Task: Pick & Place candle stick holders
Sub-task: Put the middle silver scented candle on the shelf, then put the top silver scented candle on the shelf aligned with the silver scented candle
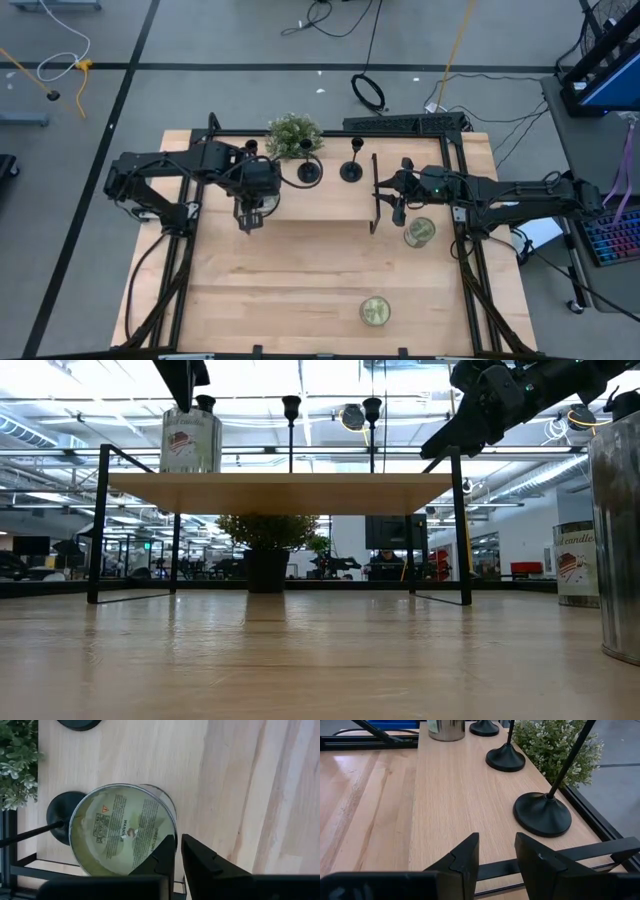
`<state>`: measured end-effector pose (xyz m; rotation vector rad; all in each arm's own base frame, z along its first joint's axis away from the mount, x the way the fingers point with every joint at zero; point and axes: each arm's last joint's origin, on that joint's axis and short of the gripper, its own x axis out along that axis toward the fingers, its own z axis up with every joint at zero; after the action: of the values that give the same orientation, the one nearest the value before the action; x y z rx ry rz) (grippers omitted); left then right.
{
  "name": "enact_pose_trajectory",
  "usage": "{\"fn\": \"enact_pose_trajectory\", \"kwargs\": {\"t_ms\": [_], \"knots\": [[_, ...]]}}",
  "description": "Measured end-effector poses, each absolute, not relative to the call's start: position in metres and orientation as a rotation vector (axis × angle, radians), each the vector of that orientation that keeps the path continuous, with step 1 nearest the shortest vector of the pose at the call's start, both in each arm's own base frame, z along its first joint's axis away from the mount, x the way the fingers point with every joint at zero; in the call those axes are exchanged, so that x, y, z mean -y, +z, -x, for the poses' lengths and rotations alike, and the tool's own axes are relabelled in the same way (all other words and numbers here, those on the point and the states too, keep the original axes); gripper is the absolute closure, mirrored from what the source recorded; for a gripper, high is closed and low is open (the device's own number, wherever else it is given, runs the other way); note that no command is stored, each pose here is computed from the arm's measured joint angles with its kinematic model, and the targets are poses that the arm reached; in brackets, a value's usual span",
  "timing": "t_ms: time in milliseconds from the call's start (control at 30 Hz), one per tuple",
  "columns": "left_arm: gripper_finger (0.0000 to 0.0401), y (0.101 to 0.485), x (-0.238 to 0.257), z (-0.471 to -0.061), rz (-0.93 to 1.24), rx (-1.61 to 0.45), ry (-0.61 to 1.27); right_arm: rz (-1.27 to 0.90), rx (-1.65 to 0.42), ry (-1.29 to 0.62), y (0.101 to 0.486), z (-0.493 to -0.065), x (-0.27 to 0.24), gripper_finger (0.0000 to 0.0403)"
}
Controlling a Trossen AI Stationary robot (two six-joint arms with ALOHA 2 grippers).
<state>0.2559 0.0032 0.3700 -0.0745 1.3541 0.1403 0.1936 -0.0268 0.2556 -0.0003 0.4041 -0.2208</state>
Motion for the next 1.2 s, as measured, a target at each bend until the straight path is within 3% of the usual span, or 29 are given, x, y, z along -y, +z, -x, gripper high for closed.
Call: {"fn": "enact_pose_trajectory", "kwargs": {"t_ms": [833, 1200], "knots": [[0.0359, 0.371, -0.003, -0.255, 0.034, -1.348, 0.149, 0.060, -0.415, -0.208, 0.255, -0.193, 0.027, 0.0284], [0.0359, 0.407, 0.005, -0.252, -0.101, -1.195, 0.204, 0.011, -0.319, -0.219, 0.271, -0.177, 0.025, 0.0284]]}}
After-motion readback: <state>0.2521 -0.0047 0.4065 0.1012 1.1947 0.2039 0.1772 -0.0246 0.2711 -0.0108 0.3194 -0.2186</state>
